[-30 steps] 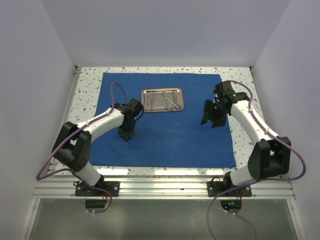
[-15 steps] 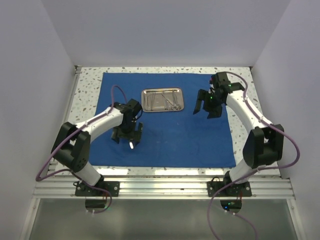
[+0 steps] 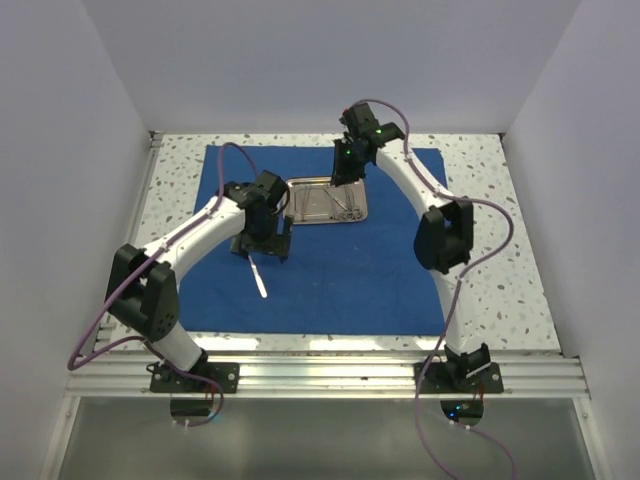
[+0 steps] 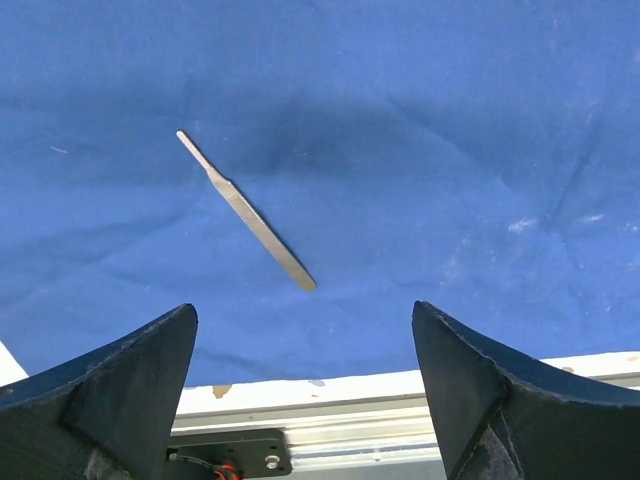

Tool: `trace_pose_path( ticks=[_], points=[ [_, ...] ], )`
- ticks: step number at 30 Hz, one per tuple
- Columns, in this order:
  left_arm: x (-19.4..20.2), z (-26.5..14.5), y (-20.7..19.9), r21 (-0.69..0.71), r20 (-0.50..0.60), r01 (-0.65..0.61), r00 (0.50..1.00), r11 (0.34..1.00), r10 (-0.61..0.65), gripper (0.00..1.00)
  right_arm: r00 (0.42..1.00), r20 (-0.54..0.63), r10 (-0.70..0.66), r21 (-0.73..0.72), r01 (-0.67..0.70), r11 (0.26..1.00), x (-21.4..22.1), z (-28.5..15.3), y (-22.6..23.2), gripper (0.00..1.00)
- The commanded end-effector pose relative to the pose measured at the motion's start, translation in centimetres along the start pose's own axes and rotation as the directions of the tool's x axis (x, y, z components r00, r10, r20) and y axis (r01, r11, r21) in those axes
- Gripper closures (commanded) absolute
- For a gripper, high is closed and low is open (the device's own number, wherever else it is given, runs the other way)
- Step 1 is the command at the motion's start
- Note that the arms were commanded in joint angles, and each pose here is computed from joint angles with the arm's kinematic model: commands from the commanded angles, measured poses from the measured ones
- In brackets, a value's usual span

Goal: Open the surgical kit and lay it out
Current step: Pick up the medical item from the container.

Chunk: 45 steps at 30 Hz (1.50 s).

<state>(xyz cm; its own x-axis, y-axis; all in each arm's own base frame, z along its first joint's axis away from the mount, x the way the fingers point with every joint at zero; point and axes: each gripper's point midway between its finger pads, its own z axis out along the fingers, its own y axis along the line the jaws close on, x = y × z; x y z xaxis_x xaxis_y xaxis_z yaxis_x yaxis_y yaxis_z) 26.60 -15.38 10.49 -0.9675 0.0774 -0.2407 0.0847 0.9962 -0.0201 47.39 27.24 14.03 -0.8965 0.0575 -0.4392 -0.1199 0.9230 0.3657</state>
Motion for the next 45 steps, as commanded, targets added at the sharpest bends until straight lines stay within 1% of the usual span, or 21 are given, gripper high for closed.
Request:
trace_pose_path(
  ticks=[1, 5, 6, 8, 9, 12, 15, 25, 32, 33, 37, 43, 45],
  points=[
    [0.4, -0.5, 1.3, -0.021, 0.003, 0.000, 1.000, 1.000, 0.000, 0.09, 1.000, -0.020, 0.001, 0.053, 0.000, 0.999, -0.8, 2.4, -1.1, 0.80],
    [0.4, -0.4, 2.0, -0.029, 0.011, 0.015, 1.000, 0.999, -0.015, 0.10, 1.000, -0.031, 0.007, 0.098, -0.004, 0.995, -0.4, 4.2, -2.1, 0.81],
    [0.3, -0.5, 2.3, -0.028, 0.018, 0.023, 1.000, 0.999, -0.023, 0.09, 0.999, -0.032, 0.006, 0.109, -0.002, 0.994, -0.2, 4.4, -2.4, 0.80],
    [0.2, -0.4, 2.7, -0.029, 0.022, 0.033, 0.999, 0.999, -0.032, 0.10, 0.999, -0.042, 0.007, 0.138, -0.001, 0.990, 0.5, 4.9, -3.4, 0.76],
    [0.1, -0.4, 3.1, -0.032, 0.024, 0.043, 0.999, 0.999, -0.042, 0.10, 0.999, -0.051, 0.004, 0.142, 0.003, 0.990, 0.8, 5.2, -3.6, 0.71],
    [0.0, -0.2, 3.6, -0.029, 0.026, 0.052, 0.998, 0.998, -0.051, 0.10, 0.995, -0.096, 0.000, 0.158, 0.015, 0.987, 2.2, 6.4, -4.3, 0.67],
    [0.1, 0.0, 3.9, -0.026, 0.026, 0.053, 0.998, 0.998, -0.053, 0.10, 0.990, -0.140, -0.006, 0.172, 0.030, 0.985, 3.8, 7.7, -4.8, 0.67],
    [0.7, 0.6, 4.0, -0.013, 0.015, 0.046, 0.999, 0.999, -0.046, 0.11, 0.981, -0.192, -0.038, 0.186, 0.074, 0.980, 6.2, 9.1, -4.5, 0.67],
    [1.1, 1.1, 4.3, -0.015, 0.010, 0.037, 0.999, 0.999, -0.036, 0.11, 0.967, -0.248, -0.054, 0.212, 0.109, 0.971, 8.9, 8.9, -4.6, 0.68],
    [1.2, 1.3, 4.4, -0.016, 0.006, 0.033, 0.999, 0.999, -0.033, 0.11, 0.962, -0.270, -0.049, 0.220, 0.111, 0.969, 9.9, 9.0, -5.0, 0.69],
    [1.3, 1.7, 4.7, -0.018, 0.005, 0.041, 0.999, 0.999, -0.040, 0.11, 0.954, -0.297, -0.040, 0.212, 0.106, 0.971, 11.2, 8.5, -4.7, 0.70],
    [1.8, 2.1, 5.0, -0.018, -0.003, 0.043, 0.999, 0.999, -0.043, 0.11, 0.955, -0.295, -0.031, 0.212, 0.097, 0.972, 11.6, 8.8, -4.7, 0.71],
    [1.8, 2.1, 5.1, -0.021, -0.006, 0.038, 0.999, 0.999, -0.038, 0.12, 0.952, -0.304, -0.026, 0.216, 0.096, 0.972, 11.7, 9.6, -4.8, 0.75]
  ],
)
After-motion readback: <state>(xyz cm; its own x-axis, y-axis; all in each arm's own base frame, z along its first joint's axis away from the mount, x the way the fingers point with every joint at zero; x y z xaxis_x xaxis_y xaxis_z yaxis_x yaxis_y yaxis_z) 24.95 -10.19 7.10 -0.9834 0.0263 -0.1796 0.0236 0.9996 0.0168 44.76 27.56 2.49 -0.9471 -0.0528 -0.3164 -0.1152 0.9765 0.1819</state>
